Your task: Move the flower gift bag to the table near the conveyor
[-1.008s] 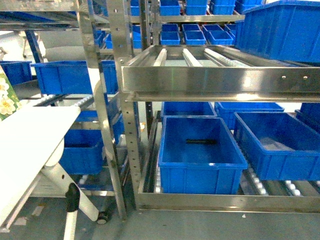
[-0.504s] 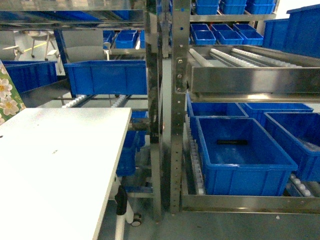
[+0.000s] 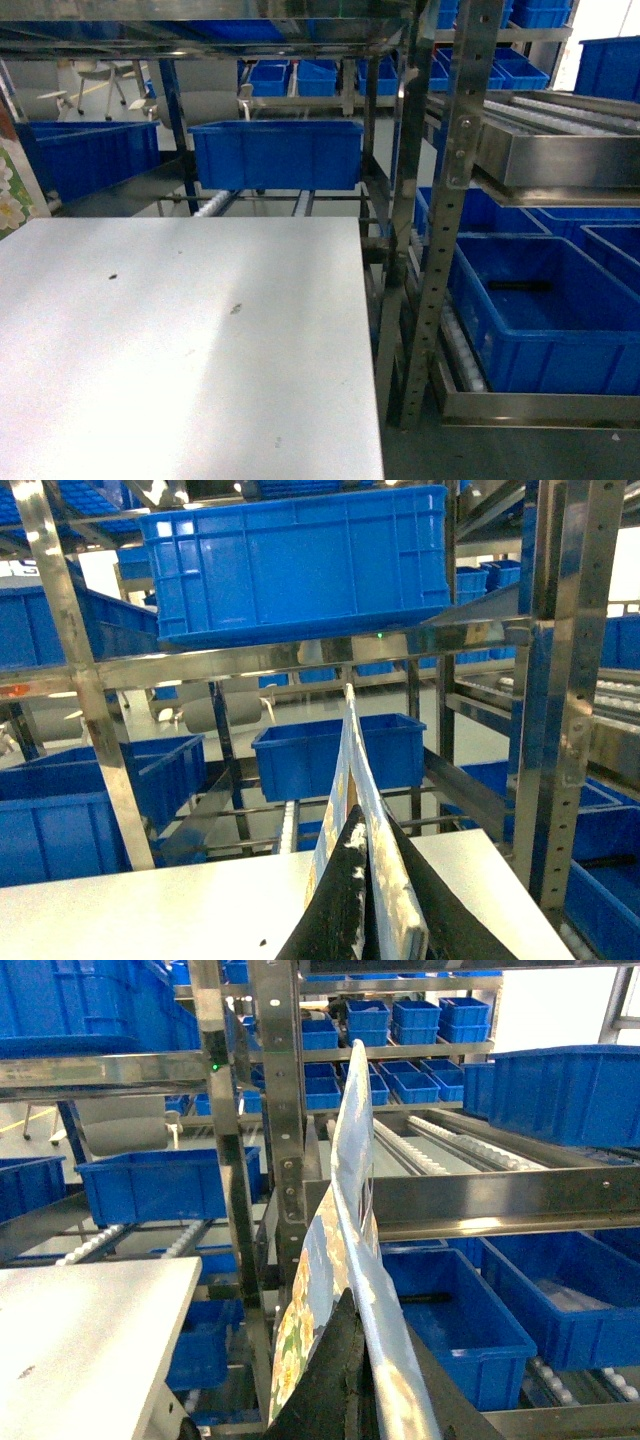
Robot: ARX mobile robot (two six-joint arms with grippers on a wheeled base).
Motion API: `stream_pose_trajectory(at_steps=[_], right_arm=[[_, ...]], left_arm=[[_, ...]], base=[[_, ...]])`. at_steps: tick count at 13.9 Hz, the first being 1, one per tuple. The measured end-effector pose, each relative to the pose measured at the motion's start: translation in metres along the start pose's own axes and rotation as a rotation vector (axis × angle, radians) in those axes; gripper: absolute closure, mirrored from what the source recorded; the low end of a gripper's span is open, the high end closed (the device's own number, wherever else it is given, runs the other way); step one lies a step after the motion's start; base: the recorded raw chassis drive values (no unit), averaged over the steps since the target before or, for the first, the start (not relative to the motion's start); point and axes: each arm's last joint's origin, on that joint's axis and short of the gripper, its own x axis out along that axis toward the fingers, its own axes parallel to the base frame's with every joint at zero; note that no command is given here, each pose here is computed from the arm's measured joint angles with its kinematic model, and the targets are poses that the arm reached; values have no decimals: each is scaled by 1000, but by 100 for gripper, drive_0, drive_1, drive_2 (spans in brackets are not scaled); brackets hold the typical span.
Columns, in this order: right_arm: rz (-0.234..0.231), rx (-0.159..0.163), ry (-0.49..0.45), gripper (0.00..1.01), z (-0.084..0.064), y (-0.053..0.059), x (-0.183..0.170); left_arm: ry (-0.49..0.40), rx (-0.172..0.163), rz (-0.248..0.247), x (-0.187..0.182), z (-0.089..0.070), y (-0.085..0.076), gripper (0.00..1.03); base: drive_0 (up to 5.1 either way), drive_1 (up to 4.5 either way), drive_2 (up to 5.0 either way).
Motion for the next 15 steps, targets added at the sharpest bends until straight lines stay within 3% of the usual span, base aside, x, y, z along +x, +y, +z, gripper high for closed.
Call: stream_pose_trajectory(at_steps=[15], right_arm=[[0,0,-2,99,0,0,0]], left_arm=[[1,0,0,0,0,0,101]], base=[[-494,251,251]])
